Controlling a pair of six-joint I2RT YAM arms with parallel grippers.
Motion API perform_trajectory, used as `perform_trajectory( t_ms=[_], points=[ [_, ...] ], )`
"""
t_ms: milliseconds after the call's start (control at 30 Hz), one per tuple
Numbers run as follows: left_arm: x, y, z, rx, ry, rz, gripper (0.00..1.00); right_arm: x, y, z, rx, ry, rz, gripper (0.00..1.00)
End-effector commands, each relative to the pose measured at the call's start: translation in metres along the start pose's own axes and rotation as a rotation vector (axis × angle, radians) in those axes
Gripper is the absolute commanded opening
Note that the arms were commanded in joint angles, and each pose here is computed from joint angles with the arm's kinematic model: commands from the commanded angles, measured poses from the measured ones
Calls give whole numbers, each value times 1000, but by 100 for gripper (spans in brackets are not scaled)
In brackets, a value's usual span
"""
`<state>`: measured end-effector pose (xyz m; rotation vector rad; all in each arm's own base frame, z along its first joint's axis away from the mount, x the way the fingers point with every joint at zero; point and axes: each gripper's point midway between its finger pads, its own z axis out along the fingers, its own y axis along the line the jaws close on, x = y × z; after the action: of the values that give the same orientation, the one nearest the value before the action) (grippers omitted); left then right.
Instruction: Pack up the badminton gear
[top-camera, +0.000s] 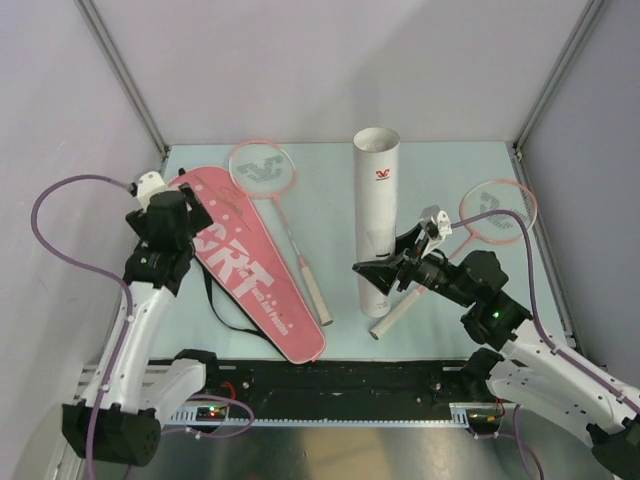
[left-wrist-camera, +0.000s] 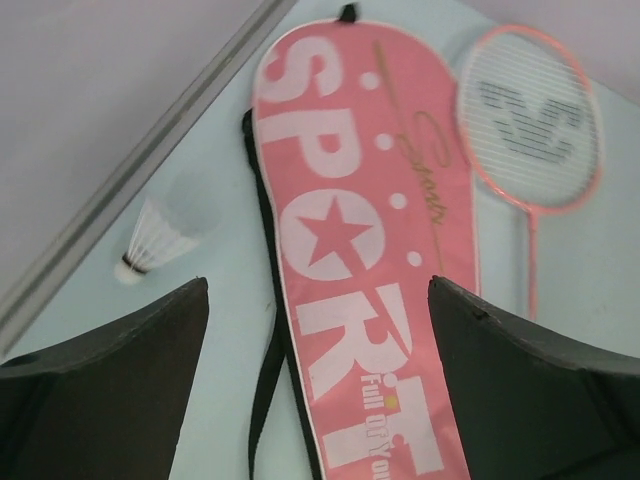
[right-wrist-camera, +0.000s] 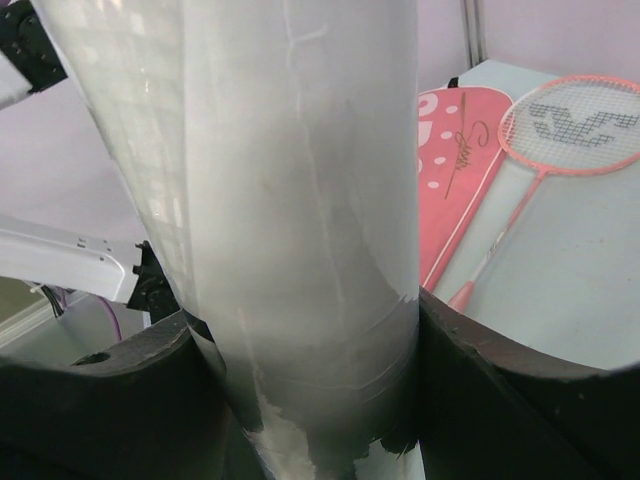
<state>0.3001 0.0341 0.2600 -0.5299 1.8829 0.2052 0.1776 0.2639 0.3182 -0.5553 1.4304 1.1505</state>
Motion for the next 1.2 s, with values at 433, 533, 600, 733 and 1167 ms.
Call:
perform_trajectory(
  t_ms=[433, 533, 600, 733, 1167],
  points=[
    [52, 105, 82, -716, 169, -239, 94, -12, 7, -14, -1, -29, -45, 45],
    [66, 121, 97, -788, 213, -240, 89, -9, 10, -14, -9, -20, -25, 45],
    [78, 130, 108, -812, 263, -246, 82, -8, 12, -14, -9, -15, -22, 45],
    [95, 140, 121, -854, 323, -218, 74, -7, 14, -13, -2, -18, -27, 45],
    [134, 152, 139, -901, 439, -224, 67, -7, 19, -10, -3, -26, -21, 45]
  ],
)
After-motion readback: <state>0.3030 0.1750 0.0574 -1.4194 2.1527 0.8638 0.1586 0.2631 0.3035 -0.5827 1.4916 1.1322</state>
